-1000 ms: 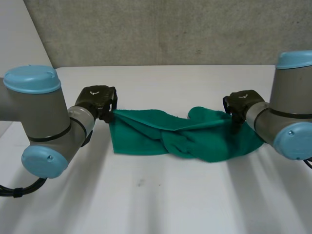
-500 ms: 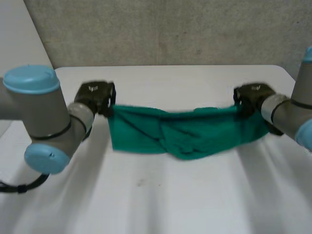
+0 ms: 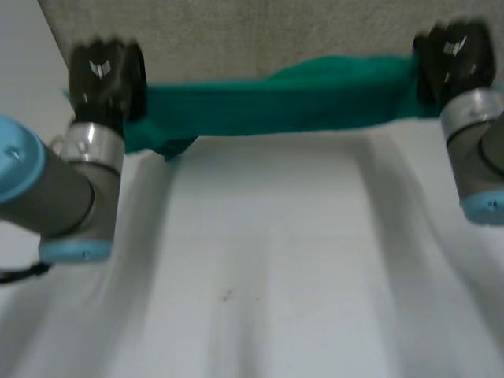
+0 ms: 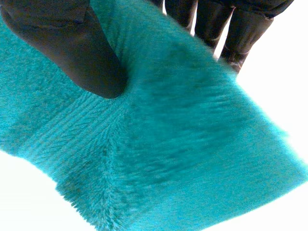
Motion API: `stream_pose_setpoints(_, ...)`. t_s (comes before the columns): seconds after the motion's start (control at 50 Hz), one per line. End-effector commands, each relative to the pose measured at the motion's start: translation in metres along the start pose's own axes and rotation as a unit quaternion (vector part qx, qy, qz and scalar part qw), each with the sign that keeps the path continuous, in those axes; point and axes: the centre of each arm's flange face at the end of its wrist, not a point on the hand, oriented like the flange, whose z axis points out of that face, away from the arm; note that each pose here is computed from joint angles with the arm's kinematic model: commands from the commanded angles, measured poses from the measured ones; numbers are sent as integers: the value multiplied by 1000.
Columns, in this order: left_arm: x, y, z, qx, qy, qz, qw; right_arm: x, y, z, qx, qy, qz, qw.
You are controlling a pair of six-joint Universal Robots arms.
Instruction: Fold the towel.
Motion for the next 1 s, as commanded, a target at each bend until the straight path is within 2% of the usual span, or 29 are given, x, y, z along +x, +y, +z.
stream_pose_setpoints(0.02, -8, 66, -53, -130, 12, 33, 991, -29, 63, -45, -137, -72, -9, 988)
stream_pose_setpoints(0.1, 3, 85, -87, -192, 54, 36, 979, -47, 96, -74, -205, -119, -39, 971)
stream_pose_setpoints(0.2, 22, 91, -109, -238, 105, 36, 965, -55, 116, -84, -237, -133, -43, 961)
stream_pose_setpoints(0.46, 14, 75, -101, -222, 88, 32, 970, -28, 99, -91, -224, -95, 23, 970)
stream_pose_setpoints(0.56, 12, 74, -101, -224, 85, 29, 970, -39, 97, -105, -203, -143, 30, 968)
stream_pose_setpoints(0.68, 7, 77, -99, -228, 76, 30, 970, -40, 101, -108, -190, -144, 19, 971)
stream_pose_setpoints(0.78, 6, 78, -99, -229, 74, 30, 970, -44, 99, -119, -134, -148, -20, 980)
stream_pose_setpoints(1.0, 1, 81, -95, -231, 66, 30, 970, -70, 113, -139, -127, -234, -36, 963)
